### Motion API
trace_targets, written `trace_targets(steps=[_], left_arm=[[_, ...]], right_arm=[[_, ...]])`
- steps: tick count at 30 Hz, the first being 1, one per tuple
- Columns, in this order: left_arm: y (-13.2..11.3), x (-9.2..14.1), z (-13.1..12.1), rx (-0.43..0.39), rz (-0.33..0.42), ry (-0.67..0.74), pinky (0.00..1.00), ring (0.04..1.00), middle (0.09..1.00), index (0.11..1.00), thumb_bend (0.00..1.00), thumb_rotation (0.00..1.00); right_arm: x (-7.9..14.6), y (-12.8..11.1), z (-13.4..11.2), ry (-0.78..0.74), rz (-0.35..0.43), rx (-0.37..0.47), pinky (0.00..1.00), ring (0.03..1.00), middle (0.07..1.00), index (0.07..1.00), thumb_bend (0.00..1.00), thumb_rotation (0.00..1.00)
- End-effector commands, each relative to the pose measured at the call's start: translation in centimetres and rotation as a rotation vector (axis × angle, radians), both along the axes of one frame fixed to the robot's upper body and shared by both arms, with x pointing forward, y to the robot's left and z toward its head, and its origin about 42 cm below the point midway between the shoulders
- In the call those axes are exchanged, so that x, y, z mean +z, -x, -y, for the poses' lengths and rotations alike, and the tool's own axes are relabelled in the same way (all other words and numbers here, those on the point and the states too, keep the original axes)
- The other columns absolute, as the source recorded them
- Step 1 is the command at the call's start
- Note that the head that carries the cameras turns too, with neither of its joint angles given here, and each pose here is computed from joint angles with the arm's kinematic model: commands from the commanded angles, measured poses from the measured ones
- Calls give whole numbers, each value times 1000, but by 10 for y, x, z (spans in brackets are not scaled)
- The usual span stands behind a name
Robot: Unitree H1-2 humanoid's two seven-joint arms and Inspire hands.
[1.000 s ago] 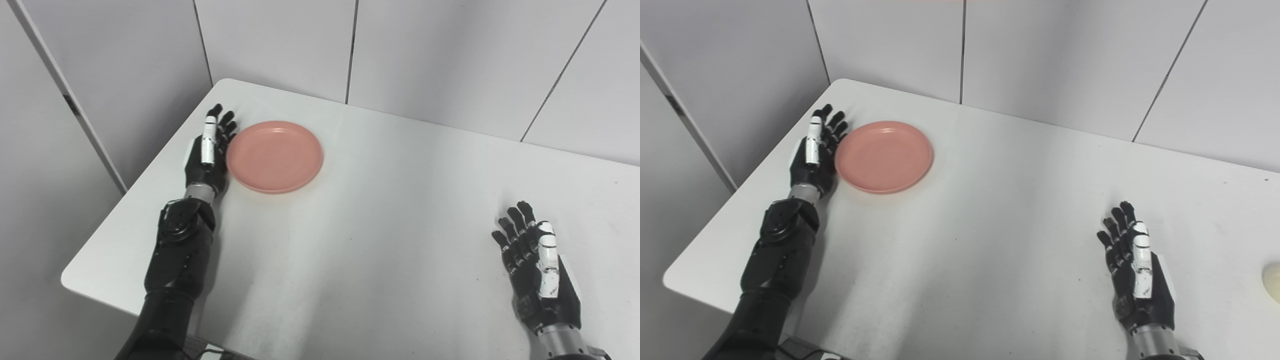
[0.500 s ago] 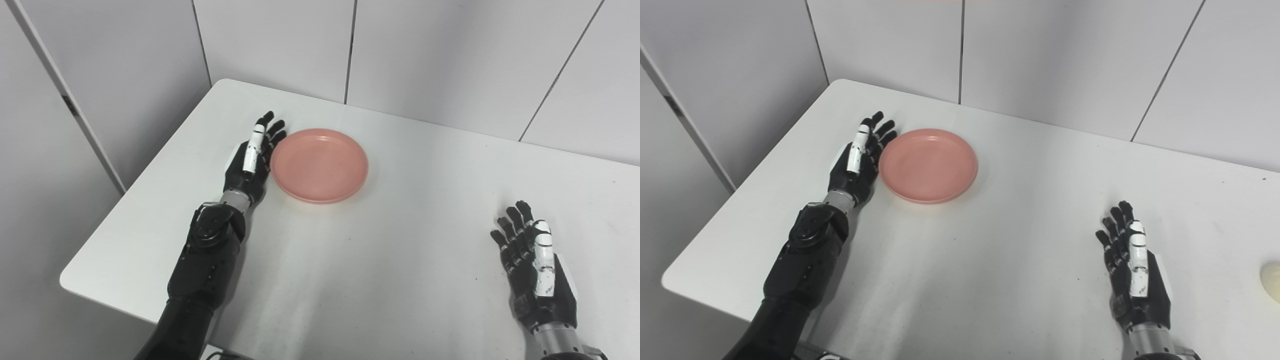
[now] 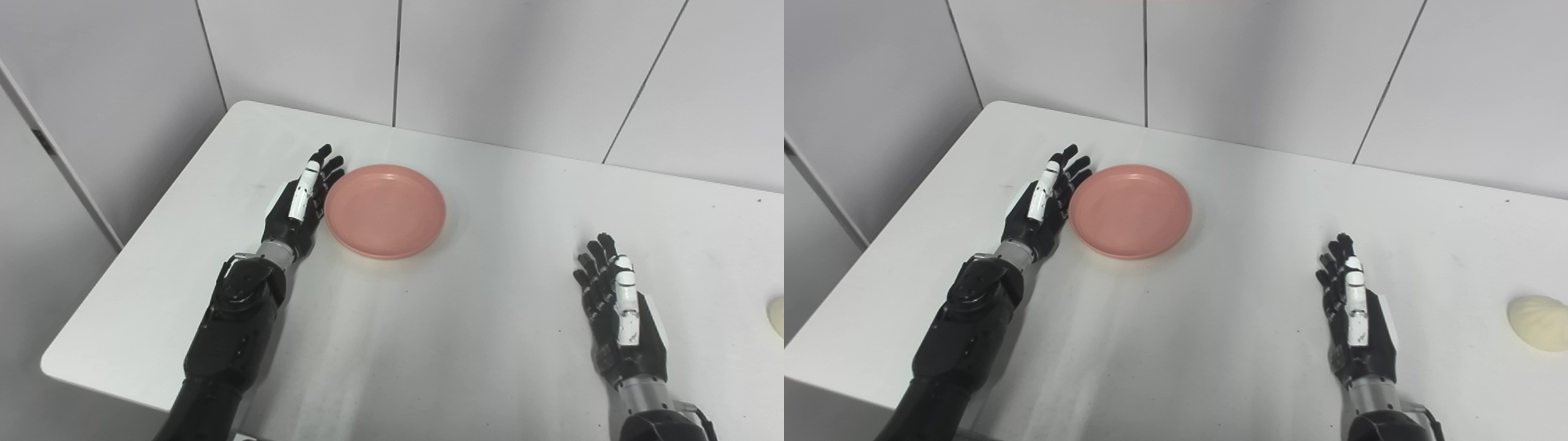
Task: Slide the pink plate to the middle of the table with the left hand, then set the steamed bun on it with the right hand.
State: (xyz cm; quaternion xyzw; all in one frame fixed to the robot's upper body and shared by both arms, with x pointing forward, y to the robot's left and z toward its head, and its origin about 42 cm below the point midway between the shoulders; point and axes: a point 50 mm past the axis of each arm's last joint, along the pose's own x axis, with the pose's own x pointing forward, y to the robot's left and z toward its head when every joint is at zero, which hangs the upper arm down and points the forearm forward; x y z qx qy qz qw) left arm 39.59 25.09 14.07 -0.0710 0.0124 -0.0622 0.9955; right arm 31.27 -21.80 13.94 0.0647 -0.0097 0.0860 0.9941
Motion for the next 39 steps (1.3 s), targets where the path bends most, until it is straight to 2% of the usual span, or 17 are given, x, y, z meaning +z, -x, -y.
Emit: trace_targets(steps=[1,9,17,27,32,39], left_arm=[[7,-8,32,-135,-68,37,968,954,957,961,494,1000],[18,4,64,-244,-88,78,998,973,967,975,425,1000],[29,3,86,-319,-123,148,1000,966,962,971,400,1000],[45,2,101,-400,-120,177,1000,970,970,978,436,1000],[51,2,107,-413,-120,209,1000,979,981,986,430,1000],[56,-2,105,-392,-133,230,1000,984,983,988,433,1000]], right_arm=[[5,1,-9,-2,20,14,1000,1000,1000,1000,251,1000],[6,-1,-15,12,34,-8,1000,1000,1000,1000,250,1000],[7,-2,-19,8,44,-15,1000,1000,1000,1000,243,1000],[5,-6,-27,0,52,-24,1000,1000,1000,1000,256,1000],[7,-6,-29,11,56,-28,1000,1000,1000,1000,257,1000],[8,-7,-28,15,60,-42,1000,1000,1000,1000,268,1000]])
